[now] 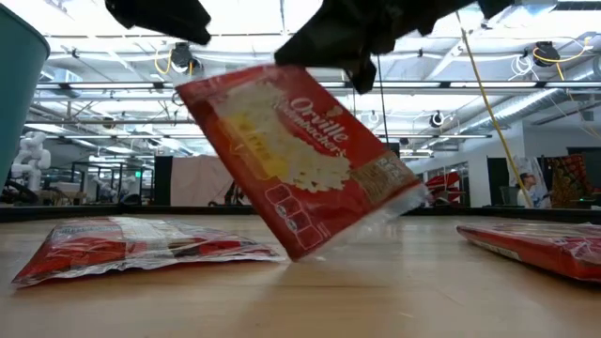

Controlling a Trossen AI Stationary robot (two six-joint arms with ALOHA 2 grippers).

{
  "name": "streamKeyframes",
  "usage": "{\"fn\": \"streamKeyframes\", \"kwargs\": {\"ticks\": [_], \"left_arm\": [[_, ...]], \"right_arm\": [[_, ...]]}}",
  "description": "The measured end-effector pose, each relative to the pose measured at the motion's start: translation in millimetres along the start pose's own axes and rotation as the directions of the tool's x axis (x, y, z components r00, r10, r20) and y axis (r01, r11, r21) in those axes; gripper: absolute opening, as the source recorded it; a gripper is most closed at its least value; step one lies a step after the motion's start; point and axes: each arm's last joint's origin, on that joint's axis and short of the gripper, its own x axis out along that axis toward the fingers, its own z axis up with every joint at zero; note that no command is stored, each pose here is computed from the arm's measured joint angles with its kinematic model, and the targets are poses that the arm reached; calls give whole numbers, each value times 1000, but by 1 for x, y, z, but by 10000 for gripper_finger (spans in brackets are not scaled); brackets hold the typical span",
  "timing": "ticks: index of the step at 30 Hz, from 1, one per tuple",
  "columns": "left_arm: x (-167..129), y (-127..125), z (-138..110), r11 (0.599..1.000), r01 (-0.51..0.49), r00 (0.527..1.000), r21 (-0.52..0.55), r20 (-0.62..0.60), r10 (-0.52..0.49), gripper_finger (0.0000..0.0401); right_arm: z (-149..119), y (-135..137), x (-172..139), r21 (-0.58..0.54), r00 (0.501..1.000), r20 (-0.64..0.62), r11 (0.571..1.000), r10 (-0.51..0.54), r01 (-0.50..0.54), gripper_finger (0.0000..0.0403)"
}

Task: Sort popcorn bags into baskets
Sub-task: Put the red popcorn bag into the blue container

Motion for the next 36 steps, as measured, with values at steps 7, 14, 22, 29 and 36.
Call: {"fn": "streamKeyframes", "kwargs": {"ticks": [7, 14, 22, 29, 36], "left_arm": [[18, 16, 6, 999, -32, 999, -37, -41, 30, 270], [39, 41, 15, 998, -65, 994, -17, -89, 63, 271], [54, 56, 18, 994, 95, 979, 52, -185, -84, 132], [55, 60, 19, 988, 116, 976, 105, -199, -94, 24], [54, 62, 15, 986, 104, 969, 129, -235, -71, 29]], "right_arm": [[13, 4, -14, -83, 999, 54, 997, 1, 4, 0], [21, 2, -20, -142, 996, 84, 990, 3, 9, 0], [26, -8, -19, -180, 995, 96, 983, -23, 40, 0], [25, -15, -17, -195, 997, 63, 979, -48, 59, 0], [13, -16, -18, -130, 995, -51, 989, -83, 76, 34]]}}
